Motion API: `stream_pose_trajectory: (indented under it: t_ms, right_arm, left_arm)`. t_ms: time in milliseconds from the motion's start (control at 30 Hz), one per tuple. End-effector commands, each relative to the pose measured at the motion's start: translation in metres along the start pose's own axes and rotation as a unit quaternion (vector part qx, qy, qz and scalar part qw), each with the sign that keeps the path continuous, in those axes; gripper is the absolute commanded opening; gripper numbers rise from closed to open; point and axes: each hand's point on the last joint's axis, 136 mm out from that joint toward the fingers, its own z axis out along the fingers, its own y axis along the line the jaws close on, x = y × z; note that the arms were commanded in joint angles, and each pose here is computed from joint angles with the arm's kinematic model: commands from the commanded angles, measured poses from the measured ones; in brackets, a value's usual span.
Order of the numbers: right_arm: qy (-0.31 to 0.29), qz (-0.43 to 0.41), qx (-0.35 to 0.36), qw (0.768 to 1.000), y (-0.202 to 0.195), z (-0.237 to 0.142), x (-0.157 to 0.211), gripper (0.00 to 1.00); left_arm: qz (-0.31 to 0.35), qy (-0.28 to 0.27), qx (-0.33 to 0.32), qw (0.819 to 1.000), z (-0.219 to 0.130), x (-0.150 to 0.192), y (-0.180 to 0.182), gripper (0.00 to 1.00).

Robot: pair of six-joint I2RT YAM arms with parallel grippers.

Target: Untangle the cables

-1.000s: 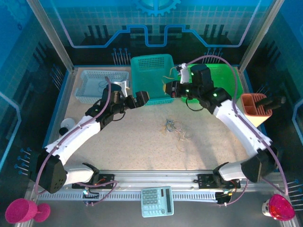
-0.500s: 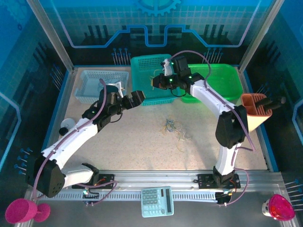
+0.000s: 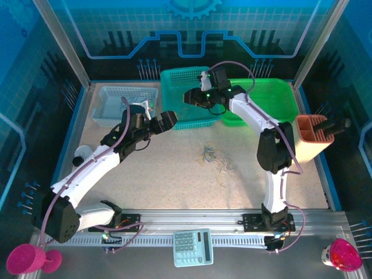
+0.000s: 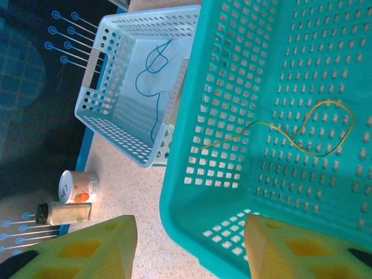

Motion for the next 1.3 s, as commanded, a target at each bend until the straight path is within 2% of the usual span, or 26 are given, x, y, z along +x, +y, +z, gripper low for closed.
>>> stream_pose_trajectory:
  t_ms: [0, 233, 433, 600, 800, 1000, 1267]
  right_arm:
    - [-0.038, -0.031, -0.014, 0.999, 0.024, -0.047, -0.002, 0.53]
    - [-0.055, -0.035, 0.02, 0.998, 0.007, -0.088, 0.059, 0.53]
    - [-0.037, -0.039, 0.105, 0.993, -0.025, -0.114, 0.138, 0.52]
    - [-0.002, -0.029, 0.175, 0.984, -0.056, -0.13, 0.206, 0.52]
    - [0.041, -0.014, 0.222, 0.974, -0.08, -0.137, 0.262, 0.52]
    - [0.078, -0.012, 0.245, 0.966, -0.094, -0.126, 0.299, 0.49]
    - [0.095, -0.018, 0.259, 0.961, -0.102, -0.098, 0.309, 0.41]
  left_arm:
    - [-0.003, 0.001, -0.009, 1.0, 0.001, -0.002, 0.004, 0.99]
    - [-0.004, 0.024, -0.006, 1.0, 0.006, 0.009, 0.006, 0.99]
    - [0.001, 0.046, -0.003, 0.999, 0.007, 0.021, 0.007, 0.99]
    - [0.002, 0.061, 0.0, 0.998, 0.01, 0.035, 0.007, 0.99]
    - [-0.006, 0.072, 0.01, 0.997, 0.016, 0.047, 0.003, 0.99]
    - [-0.011, 0.072, 0.018, 0.997, 0.021, 0.048, -0.002, 0.99]
    - [-0.012, 0.073, 0.024, 0.997, 0.027, 0.047, -0.009, 0.99]
